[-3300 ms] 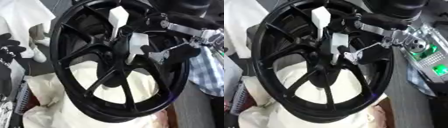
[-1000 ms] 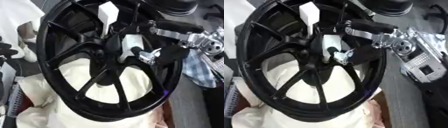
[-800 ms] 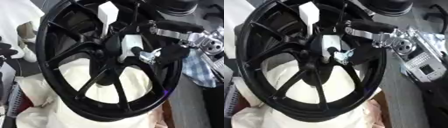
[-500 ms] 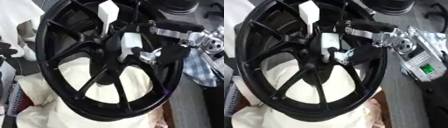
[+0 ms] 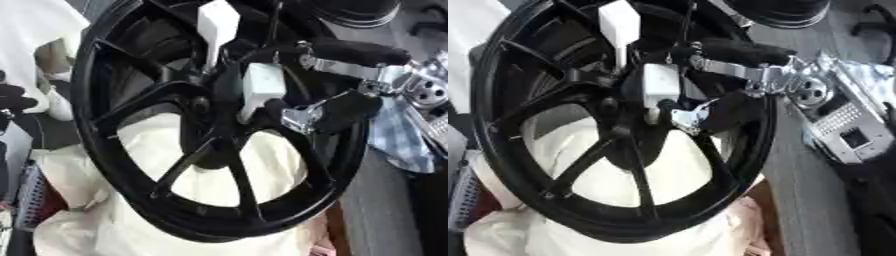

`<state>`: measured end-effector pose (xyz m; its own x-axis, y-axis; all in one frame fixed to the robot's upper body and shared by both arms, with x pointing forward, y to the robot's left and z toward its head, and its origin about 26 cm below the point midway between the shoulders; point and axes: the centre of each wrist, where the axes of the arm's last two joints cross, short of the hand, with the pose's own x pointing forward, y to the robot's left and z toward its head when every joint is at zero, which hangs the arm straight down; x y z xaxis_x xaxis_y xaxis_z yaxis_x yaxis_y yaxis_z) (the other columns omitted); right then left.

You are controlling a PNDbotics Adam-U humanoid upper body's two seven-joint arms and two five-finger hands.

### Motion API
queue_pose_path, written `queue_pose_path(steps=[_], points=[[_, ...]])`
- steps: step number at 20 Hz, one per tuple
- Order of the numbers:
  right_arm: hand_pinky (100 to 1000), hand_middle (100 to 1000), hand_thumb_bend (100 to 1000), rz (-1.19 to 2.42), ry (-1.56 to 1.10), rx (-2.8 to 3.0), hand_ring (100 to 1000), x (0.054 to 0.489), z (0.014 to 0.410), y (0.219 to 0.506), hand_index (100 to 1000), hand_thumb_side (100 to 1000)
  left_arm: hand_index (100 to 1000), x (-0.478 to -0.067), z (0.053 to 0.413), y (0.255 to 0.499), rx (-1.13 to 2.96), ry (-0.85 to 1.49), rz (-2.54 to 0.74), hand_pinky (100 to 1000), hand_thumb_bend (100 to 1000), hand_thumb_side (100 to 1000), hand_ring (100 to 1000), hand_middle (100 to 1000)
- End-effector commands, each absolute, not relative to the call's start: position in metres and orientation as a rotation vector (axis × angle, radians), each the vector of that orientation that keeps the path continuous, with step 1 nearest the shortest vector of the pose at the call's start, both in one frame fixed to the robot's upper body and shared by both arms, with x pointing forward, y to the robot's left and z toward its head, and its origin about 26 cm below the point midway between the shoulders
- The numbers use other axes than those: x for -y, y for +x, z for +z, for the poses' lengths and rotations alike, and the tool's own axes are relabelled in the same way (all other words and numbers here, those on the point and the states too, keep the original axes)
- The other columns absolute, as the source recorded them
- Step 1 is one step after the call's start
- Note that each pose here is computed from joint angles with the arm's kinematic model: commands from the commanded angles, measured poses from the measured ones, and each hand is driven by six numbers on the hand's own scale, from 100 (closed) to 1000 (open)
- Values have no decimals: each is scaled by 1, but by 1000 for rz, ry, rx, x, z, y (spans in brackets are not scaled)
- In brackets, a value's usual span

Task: Pull the pin out of the wheel hub.

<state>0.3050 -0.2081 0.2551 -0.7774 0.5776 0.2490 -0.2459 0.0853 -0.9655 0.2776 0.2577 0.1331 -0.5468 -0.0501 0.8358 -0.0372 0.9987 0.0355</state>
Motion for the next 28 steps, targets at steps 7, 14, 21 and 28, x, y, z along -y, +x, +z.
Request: queue_pose_path(steps=[7, 14, 21, 28], points=[[894, 749, 100, 1718, -373, 1798, 885, 210, 262, 304, 916, 604, 760, -254, 140, 278, 2173, 53, -39, 739, 100, 741, 573, 564], [889, 722, 100, 1702, -361, 1802, 878, 210, 262, 304, 911, 561, 759, -254, 141, 278, 2174, 52, -44, 739, 100, 742, 573, 564], [878, 658, 100, 1694, -356, 1791, 862, 210, 260, 304, 867, 576, 759, -253, 141, 278, 2174, 53, -46, 739, 100, 743, 574, 564], [845, 511, 100, 1629, -321, 1836, 776, 211, 262, 304, 741, 567, 759, -253, 141, 278, 2174, 52, -47, 740, 100, 744, 575, 566]])
